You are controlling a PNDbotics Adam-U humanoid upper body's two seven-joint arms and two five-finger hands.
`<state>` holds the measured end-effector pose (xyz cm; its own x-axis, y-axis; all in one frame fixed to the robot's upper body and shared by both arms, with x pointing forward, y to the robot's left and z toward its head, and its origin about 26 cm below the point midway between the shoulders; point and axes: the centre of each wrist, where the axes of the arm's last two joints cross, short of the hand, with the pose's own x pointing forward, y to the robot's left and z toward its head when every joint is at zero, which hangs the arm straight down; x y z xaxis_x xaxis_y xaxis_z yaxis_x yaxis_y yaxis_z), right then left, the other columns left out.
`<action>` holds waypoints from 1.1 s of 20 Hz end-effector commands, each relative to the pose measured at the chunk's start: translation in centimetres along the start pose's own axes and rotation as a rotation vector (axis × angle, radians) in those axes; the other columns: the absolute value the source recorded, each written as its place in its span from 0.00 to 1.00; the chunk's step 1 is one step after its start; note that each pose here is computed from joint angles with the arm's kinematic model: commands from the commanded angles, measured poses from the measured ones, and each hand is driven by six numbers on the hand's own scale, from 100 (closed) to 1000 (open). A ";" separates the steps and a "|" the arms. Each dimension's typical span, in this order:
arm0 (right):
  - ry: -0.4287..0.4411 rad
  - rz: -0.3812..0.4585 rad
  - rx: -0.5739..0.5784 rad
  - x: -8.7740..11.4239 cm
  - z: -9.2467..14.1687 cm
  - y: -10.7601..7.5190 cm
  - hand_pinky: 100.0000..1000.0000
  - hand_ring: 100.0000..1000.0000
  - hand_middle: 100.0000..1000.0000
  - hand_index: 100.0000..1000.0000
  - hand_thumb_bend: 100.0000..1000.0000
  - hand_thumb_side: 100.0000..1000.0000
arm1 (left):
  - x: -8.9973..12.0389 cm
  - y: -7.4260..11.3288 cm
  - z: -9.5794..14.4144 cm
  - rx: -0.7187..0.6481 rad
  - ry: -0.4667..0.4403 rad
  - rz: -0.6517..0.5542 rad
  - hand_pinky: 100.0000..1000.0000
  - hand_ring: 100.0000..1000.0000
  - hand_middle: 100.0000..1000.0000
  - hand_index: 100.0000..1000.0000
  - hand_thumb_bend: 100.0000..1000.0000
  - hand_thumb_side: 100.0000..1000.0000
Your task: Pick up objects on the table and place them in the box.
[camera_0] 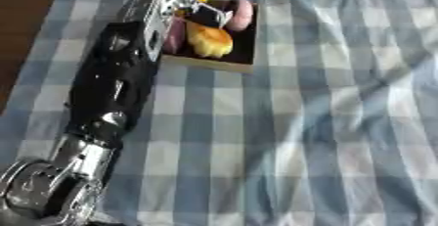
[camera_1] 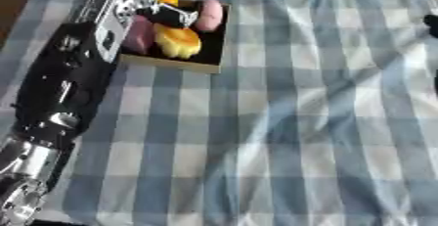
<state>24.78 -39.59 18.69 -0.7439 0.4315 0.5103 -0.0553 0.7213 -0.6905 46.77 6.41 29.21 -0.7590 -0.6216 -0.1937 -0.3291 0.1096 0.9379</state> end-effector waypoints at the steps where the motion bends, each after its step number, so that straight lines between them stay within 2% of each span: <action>1: -0.020 0.027 0.000 0.6 -0.2 -0.9 1.00 1.00 0.28 0.93 0.00 0.41 | 1.0 3.0 -0.4 0.143 -0.095 -0.032 0.79 0.83 0.74 0.88 0.00 0.53; 5: -0.023 0.016 -0.018 0.6 0.2 -0.9 1.00 1.00 0.28 0.93 0.00 0.41 | 0.1 3.3 1.9 0.273 -0.129 -0.010 0.72 0.76 0.66 0.82 0.00 0.62; 11: -0.062 0.012 -0.042 0.7 0.4 -1.1 1.00 1.00 0.31 0.94 0.00 0.41 | -3.0 2.8 7.6 0.378 -0.141 -0.047 0.72 0.77 0.69 0.84 0.00 0.64; 17: -0.147 0.007 -0.084 0.6 0.6 -0.9 1.00 1.00 0.37 0.95 0.00 0.41 | -4.9 2.2 13.0 0.470 -0.026 -0.039 0.69 0.75 0.68 0.83 0.00 0.64; 18: -0.163 0.002 -0.094 0.5 0.6 -0.8 1.00 1.00 0.39 0.95 0.00 0.41 | -4.9 1.7 13.7 0.485 -0.006 -0.022 0.70 0.76 0.68 0.83 0.00 0.69; 19: -0.178 -0.004 -0.103 0.5 0.7 -0.7 1.00 1.00 0.40 0.96 0.00 0.41 | -4.9 1.3 14.2 0.500 0.008 -0.005 0.70 0.76 0.69 0.83 0.00 0.64; 22: -0.225 -0.028 -0.132 0.4 0.8 -0.2 1.00 1.00 0.46 0.98 0.00 0.40 | -4.6 -0.1 15.8 0.558 0.041 0.051 0.71 0.77 0.70 0.84 0.00 0.57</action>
<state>24.16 -40.03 17.89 -0.8543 0.3013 0.4236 -0.0108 0.8045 -0.5939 41.87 20.99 23.95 -0.7671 -0.6324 -0.1077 -0.5130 0.5039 0.6949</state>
